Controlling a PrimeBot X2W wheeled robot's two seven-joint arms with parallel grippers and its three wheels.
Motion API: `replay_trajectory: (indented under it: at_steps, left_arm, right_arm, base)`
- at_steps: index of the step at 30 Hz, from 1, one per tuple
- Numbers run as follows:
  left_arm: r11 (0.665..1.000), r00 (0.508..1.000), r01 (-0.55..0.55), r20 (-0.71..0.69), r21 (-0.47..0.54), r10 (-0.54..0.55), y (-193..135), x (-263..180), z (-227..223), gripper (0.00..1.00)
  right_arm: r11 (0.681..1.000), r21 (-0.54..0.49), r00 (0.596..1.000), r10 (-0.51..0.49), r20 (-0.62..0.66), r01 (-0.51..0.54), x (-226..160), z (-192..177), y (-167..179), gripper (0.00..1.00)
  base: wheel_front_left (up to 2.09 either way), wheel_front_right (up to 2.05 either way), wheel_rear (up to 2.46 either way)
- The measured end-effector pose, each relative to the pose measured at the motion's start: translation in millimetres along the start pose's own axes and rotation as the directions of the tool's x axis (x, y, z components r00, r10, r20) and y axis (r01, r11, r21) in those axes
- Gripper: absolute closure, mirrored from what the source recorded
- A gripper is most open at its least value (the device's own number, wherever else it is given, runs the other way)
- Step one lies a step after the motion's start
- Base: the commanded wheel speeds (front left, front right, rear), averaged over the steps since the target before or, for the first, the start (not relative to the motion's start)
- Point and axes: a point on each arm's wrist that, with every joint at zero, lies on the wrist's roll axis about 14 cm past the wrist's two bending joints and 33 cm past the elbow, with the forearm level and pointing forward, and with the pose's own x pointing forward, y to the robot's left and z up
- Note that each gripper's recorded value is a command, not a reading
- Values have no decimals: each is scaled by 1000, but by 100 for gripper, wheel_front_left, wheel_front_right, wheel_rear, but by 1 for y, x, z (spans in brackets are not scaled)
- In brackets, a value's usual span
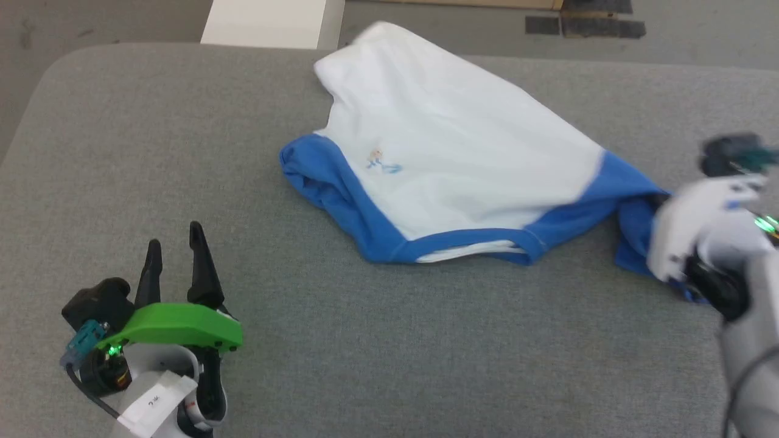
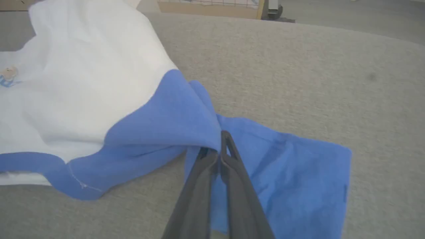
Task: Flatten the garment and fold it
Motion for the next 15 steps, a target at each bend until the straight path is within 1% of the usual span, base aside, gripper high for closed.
replay_trajectory:
  at_steps: [3, 5, 7, 9, 10, 11, 12, 15]
  left_arm:
    - [1000, 1000, 7, -2, -4, -7, -1, -6, 3, 0]
    - [1000, 1000, 14, 2, -7, -14, -2, -9, 5, 0]
    - [1000, 1000, 26, 3, -7, -26, -4, -11, 8, 0]
    - [999, 999, 35, 10, -7, -35, -7, -12, 11, 0]
    - [999, 999, 41, 4, -6, -41, -9, -12, 10, 0]
    - [999, 999, 47, 3, -7, -47, -11, -11, 10, 0]
    - [999, 999, 51, -1, -8, -51, -13, -11, 10, 0]
    - [997, 997, 75, -14, -11, -75, -22, -11, 9, 0]
  right_arm:
    - [993, 63, 995, -103, -4, 104, -30, -16, -44, 100]
    - [976, 104, 981, -191, -33, 194, -52, -33, -76, 100]
    - [948, 135, 957, -283, -60, 289, -76, -48, -105, 100]
    - [929, 142, 939, -329, -98, 341, -90, -61, -118, 100]
    - [923, 155, 935, -338, -107, 351, -95, -66, -118, 100]
    - [922, 170, 937, -335, -103, 348, -97, -68, -115, 71]
    - [923, 177, 939, -330, -97, 342, -98, -67, -112, 0]
    - [923, 219, 948, -317, -32, 316, -101, -55, -101, 0]
  base:
    - [0, 0, 0]
    - [0, 0, 0]
    - [0, 0, 0]
    - [0, 0, 0]
    - [0, 0, 0]
    - [0, 0, 0]
    - [0, 0, 0]
    - [0, 0, 0]
